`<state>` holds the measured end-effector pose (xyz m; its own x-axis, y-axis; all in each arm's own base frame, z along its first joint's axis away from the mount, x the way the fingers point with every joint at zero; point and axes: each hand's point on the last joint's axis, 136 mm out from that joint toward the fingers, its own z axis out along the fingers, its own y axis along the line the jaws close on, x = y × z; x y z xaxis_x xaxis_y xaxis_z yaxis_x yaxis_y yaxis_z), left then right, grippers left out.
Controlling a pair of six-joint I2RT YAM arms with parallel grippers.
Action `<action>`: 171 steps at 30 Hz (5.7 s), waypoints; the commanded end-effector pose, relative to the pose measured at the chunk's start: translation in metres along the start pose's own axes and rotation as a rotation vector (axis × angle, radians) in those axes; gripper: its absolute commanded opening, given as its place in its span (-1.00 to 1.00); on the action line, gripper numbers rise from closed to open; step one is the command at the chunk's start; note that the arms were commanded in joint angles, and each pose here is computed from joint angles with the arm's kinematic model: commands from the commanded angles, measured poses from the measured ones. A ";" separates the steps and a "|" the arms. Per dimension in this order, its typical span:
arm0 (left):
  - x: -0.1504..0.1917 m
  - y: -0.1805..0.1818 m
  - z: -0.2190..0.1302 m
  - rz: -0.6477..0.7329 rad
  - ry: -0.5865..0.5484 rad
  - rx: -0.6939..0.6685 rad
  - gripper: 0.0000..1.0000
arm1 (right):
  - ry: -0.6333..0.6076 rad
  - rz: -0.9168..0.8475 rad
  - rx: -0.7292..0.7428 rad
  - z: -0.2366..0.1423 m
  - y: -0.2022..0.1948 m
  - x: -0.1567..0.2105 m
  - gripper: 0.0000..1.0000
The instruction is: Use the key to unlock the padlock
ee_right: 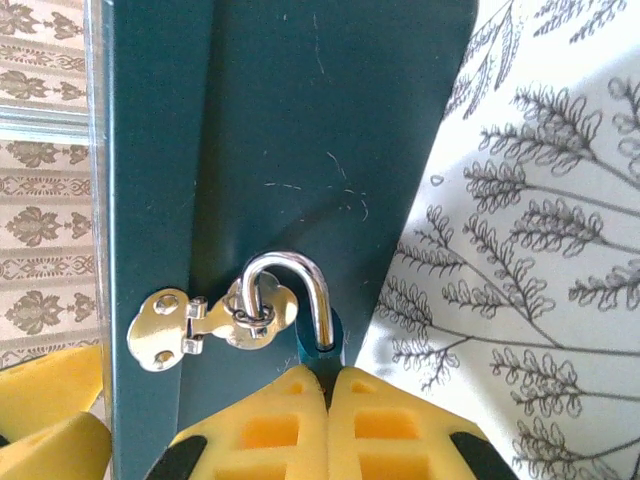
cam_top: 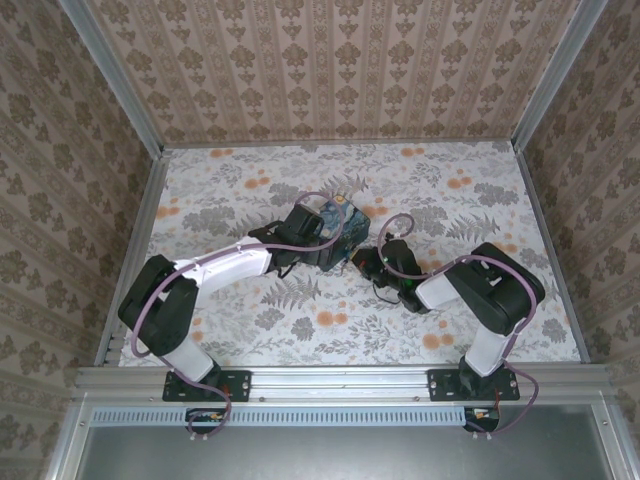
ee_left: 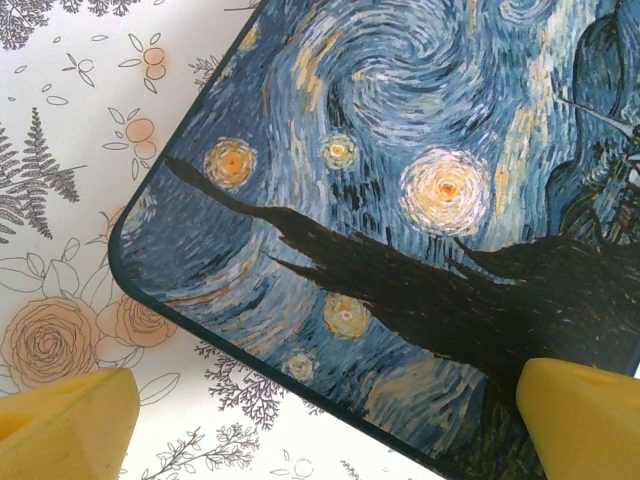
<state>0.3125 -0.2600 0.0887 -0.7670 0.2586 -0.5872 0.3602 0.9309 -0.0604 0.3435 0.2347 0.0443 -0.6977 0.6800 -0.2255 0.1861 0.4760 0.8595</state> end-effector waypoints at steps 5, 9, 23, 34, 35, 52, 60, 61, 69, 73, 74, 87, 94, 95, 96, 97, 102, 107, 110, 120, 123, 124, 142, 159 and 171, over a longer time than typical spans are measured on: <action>0.063 0.023 0.017 0.073 0.216 -0.098 1.00 | -0.065 -0.003 0.039 -0.001 0.007 -0.032 -1.00; 0.062 0.023 0.018 0.072 0.217 -0.100 1.00 | -0.058 -0.007 0.053 0.000 0.005 -0.037 -1.00; 0.060 0.019 0.023 0.087 0.237 -0.099 1.00 | 0.129 -0.143 0.131 0.001 0.016 -0.044 -1.00; 0.052 0.015 0.023 0.090 0.236 -0.098 1.00 | 0.097 -0.122 0.149 -0.010 0.007 -0.067 -1.00; 0.050 0.015 0.023 0.088 0.234 -0.096 1.00 | 0.088 -0.119 0.148 -0.013 0.006 -0.068 -1.00; -0.024 0.002 -0.015 0.024 0.100 0.030 1.00 | 0.149 -0.152 0.049 -0.078 0.009 -0.021 -1.00; -0.039 0.000 -0.049 -0.038 0.031 0.104 1.00 | 0.283 -0.271 0.024 -0.088 0.023 0.052 -1.00; -0.040 0.001 -0.053 -0.047 0.021 0.110 1.00 | 0.297 -0.284 0.013 -0.086 0.026 0.063 -1.00; -0.046 0.019 -0.087 -0.098 -0.049 0.105 1.00 | 0.439 -0.320 -0.089 -0.064 0.058 0.145 -1.00; -0.042 0.029 -0.093 -0.116 -0.054 0.091 1.00 | 0.474 -0.284 -0.117 -0.049 0.060 0.165 -1.00; -0.040 0.030 -0.094 -0.121 -0.054 0.089 1.00 | 0.465 -0.274 -0.107 -0.045 0.054 0.164 -1.00; -0.020 0.035 -0.096 -0.157 -0.042 0.098 1.00 | 0.334 -0.224 0.086 -0.040 -0.014 0.103 -0.19; -0.019 0.045 -0.101 -0.176 -0.055 0.083 1.00 | 0.259 -0.205 0.110 -0.065 -0.022 0.060 0.38; -0.019 0.048 -0.102 -0.181 -0.057 0.079 1.00 | 0.240 -0.214 0.103 -0.072 -0.017 0.052 0.46; -0.019 0.052 -0.104 -0.187 -0.062 0.072 1.00 | 0.212 -0.228 0.110 -0.081 -0.014 0.041 0.57; -0.017 0.058 -0.105 -0.197 -0.065 0.060 1.00 | 0.188 -0.244 0.118 -0.089 -0.011 0.031 0.72; -0.018 0.096 -0.114 -0.253 -0.114 -0.032 1.00 | 0.030 -0.309 0.165 -0.133 0.003 -0.028 0.99; -0.030 0.153 -0.133 -0.292 -0.246 -0.203 1.00 | -0.191 -0.375 0.217 -0.177 0.024 -0.095 0.99; -0.044 0.176 -0.146 -0.261 -0.370 -0.267 1.00 | -0.337 -0.372 0.327 -0.196 0.023 -0.136 0.99; -0.032 0.248 -0.136 -0.199 -0.476 -0.511 1.00 | -0.698 -0.357 0.439 -0.217 0.008 -0.217 0.99; -0.026 0.264 -0.127 -0.228 -0.509 -0.526 1.00 | -0.759 -0.420 0.525 -0.222 -0.003 -0.228 0.99; -0.026 0.267 -0.122 -0.221 -0.525 -0.520 1.00 | -0.766 -0.453 0.548 -0.221 -0.005 -0.231 0.99; 0.000 0.280 -0.057 -0.154 -0.611 -0.491 1.00 | -0.701 -0.794 0.657 -0.183 -0.033 -0.242 0.99; -0.001 0.278 -0.027 -0.117 -0.565 -0.437 1.00 | -0.538 -0.957 0.470 -0.118 -0.058 -0.217 0.99; -0.001 0.278 -0.027 -0.116 -0.563 -0.437 1.00 | -0.537 -1.003 0.446 -0.118 -0.053 -0.206 0.99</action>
<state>0.3930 0.0047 0.0862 -0.3759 0.0782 -0.9233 -0.0507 0.9932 0.1048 0.3964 -0.0035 0.0937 -0.3401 0.0194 -0.9402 0.0594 0.9982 -0.0008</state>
